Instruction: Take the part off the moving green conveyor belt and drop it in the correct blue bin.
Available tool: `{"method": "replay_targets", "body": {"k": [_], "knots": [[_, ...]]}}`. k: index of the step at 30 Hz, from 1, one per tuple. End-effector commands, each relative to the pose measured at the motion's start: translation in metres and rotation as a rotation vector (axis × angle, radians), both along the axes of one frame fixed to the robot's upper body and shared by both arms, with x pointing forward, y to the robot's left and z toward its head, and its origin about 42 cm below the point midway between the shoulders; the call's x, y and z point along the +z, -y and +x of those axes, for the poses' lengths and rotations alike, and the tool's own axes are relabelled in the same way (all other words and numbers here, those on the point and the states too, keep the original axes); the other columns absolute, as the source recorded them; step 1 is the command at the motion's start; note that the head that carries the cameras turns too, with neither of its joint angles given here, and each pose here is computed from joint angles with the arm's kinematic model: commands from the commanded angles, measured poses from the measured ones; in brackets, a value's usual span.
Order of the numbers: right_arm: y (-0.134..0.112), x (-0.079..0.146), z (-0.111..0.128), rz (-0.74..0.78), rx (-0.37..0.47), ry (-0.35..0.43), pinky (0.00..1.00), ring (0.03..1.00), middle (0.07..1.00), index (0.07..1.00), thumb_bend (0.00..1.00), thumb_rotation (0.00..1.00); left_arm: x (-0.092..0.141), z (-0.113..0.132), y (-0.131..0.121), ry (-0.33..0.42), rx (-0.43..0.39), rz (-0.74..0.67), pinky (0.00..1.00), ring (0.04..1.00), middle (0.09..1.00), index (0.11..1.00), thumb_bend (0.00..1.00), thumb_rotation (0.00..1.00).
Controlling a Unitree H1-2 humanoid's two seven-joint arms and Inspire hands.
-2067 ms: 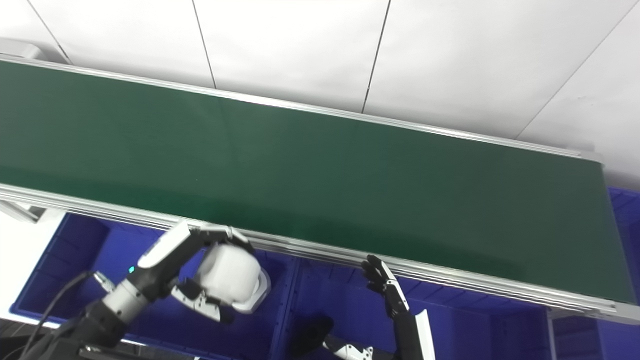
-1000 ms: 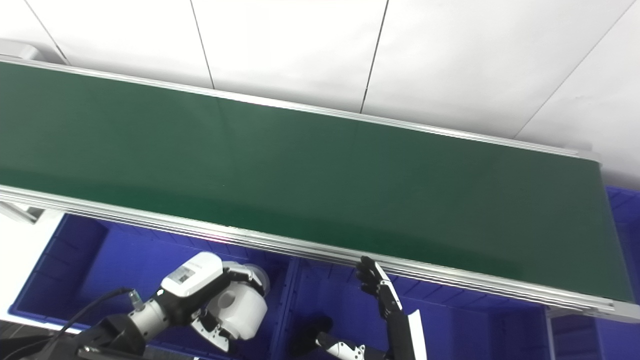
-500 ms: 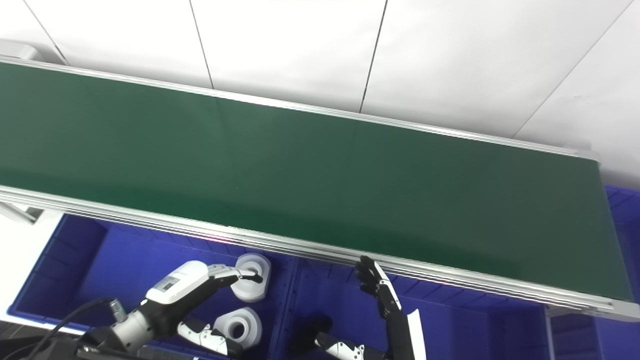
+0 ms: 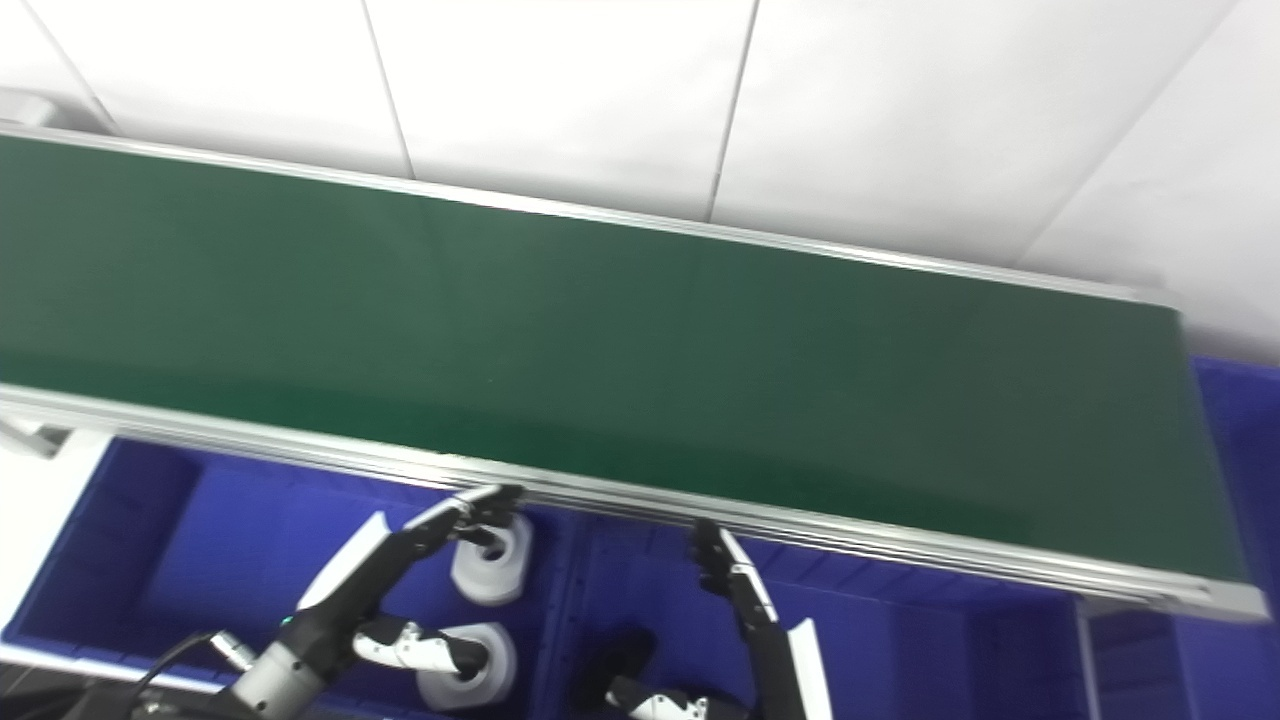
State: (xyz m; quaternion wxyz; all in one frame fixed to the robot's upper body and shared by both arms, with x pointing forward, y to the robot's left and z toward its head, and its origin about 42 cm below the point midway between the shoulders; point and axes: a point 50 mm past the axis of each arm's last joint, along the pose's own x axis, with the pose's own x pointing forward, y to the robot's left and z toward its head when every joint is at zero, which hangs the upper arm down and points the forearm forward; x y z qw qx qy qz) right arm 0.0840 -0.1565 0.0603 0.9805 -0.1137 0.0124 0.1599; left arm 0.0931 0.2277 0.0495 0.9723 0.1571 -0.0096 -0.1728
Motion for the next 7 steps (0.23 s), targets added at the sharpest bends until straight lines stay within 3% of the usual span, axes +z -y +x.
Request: {"method": "replay_targets", "body": {"k": [1,7], "knots": [[-0.0033,0.0082,-0.001,0.0,-0.001,0.022,0.83,0.865,0.872,0.913,0.88,0.39,0.0033,-0.0003,-0.0045,0.027,0.024,-0.05,0.73,0.805,0.85,0.871,0.81,0.6],[-0.0055,0.0089,-0.0014,-0.006,-0.006,0.007,0.82,0.868,0.877,0.913,0.88,0.39,0.0009,0.0006,-0.0098,0.011,0.067,-0.087,0.69,0.78,0.829,0.844,0.81,0.56]]}}
